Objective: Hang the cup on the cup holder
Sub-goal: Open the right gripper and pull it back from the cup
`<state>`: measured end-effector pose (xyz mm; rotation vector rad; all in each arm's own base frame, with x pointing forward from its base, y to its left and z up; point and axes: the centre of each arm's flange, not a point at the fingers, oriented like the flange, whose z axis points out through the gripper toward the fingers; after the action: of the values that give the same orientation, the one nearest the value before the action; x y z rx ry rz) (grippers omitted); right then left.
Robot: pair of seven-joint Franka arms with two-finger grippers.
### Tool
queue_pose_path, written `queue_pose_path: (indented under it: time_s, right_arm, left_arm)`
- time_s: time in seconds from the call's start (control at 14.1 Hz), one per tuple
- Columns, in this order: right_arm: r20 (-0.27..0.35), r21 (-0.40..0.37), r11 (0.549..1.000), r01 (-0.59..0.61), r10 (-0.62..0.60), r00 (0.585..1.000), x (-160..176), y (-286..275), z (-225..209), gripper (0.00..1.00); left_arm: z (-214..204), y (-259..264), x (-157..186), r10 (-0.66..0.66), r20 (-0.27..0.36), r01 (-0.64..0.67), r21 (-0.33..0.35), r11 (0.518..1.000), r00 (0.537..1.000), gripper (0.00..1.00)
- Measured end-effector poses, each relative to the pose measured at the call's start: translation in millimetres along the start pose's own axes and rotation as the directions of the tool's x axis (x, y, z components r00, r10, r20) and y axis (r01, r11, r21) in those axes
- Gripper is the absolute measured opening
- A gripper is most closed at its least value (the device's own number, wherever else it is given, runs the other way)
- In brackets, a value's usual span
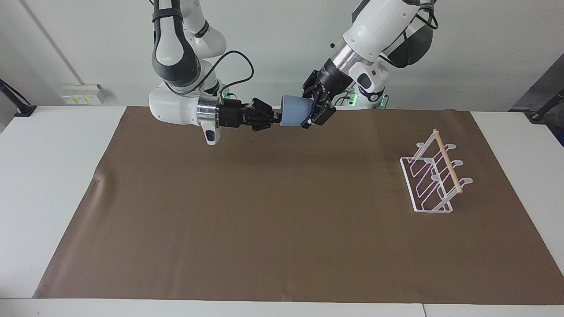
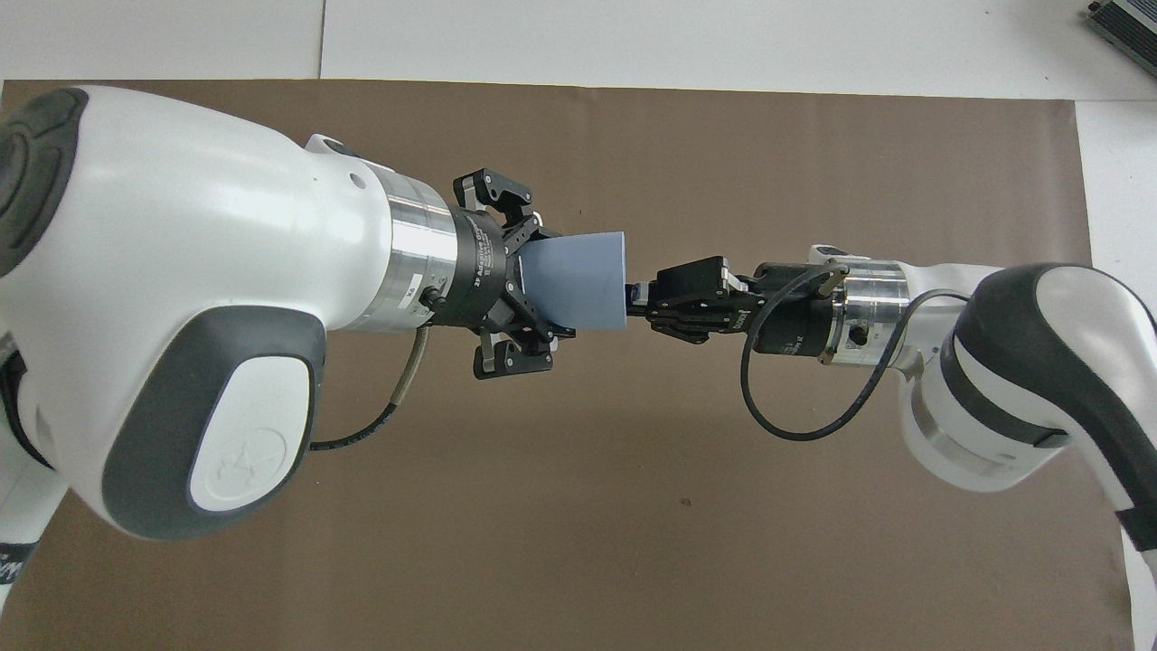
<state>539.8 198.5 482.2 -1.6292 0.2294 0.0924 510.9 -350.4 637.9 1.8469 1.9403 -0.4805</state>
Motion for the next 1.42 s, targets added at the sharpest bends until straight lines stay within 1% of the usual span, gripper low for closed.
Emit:
queue_pose_path:
  time_s: [0.07, 0.14, 0.5, 0.64, 0.71, 0.78, 0.92, 0.99, 1.06, 1.13, 1.2, 1.28, 1.42]
  right_arm:
    - [0.000, 0.000, 1.000, 0.000, 0.000, 1.000, 0, 0, 0, 0.04]
    - [-0.001, 0.002, 1.000, 0.000, 0.000, 1.000, 0, -1, 0, 0.09]
    - [-0.006, 0.009, 1.000, 0.001, -0.001, 1.000, 0, -3, -2, 0.66]
    - [-0.015, 0.004, 1.000, 0.003, -0.003, 1.000, 3, -2, -8, 0.86]
    - [-0.017, -0.023, 1.000, 0.012, -0.012, 1.000, 5, -1, -14, 0.96]
    - [-0.014, -0.074, 0.997, 0.031, -0.032, 0.999, 7, 1, -22, 1.00]
    - [-0.005, -0.214, 0.974, 0.073, -0.076, 0.997, 13, 0, -45, 1.00]
    - [-0.002, -0.305, 0.949, 0.083, -0.088, 0.996, 15, -4, -58, 1.00]
    - [-0.001, -0.407, 0.909, 0.091, -0.100, 0.995, 17, -10, -70, 1.00]
    - [-0.001, -0.506, 0.856, 0.103, -0.120, 0.993, 18, -16, -79, 1.00]
    - [0.006, -0.604, 0.788, 0.119, -0.145, 0.989, 18, -21, -85, 1.00]
    - [0.019, -0.680, 0.721, 0.137, -0.168, 0.986, 18, -25, -90, 1.00]
    - [0.059, -0.794, 0.584, 0.169, -0.203, 0.977, 20, -24, -100, 1.00]
  left_arm:
    - [0, 0, 0, 0.000, 0.000, 0.000, 0.000, 1.000, 1.000, 0.78]
    - [0, 0, 0, 0.000, -0.001, 0.000, 0.001, 1.000, 1.000, 0.78]
    - [1, -1, 0, 0.007, -0.012, -0.007, -0.001, 1.000, 1.000, 0.78]
    - [1, -1, 1, 0.011, -0.022, -0.011, -0.006, 1.000, 1.000, 0.78]
    - [1, 0, 2, 0.017, -0.036, -0.018, -0.014, 1.000, 0.999, 0.78]
    - [1, 1, 3, 0.026, -0.056, -0.027, -0.025, 0.999, 0.998, 0.78]
    - [4, 3, 9, 0.049, -0.123, -0.056, -0.051, 0.997, 0.991, 0.78]
    - [7, 4, 14, 0.061, -0.166, -0.072, -0.063, 0.995, 0.984, 0.78]
    - [11, 4, 21, 0.076, -0.213, -0.092, -0.071, 0.993, 0.974, 0.78]
    - [16, 3, 29, 0.099, -0.261, -0.121, -0.072, 0.990, 0.960, 0.78]
    - [22, 1, 39, 0.132, -0.313, -0.160, -0.064, 0.985, 0.941, 0.78]
    - [26, 0, 52, 0.160, -0.358, -0.191, -0.055, 0.980, 0.920, 0.78]
    - [27, 2, 82, 0.188, -0.459, -0.240, -0.057, 0.969, 0.868, 0.78]
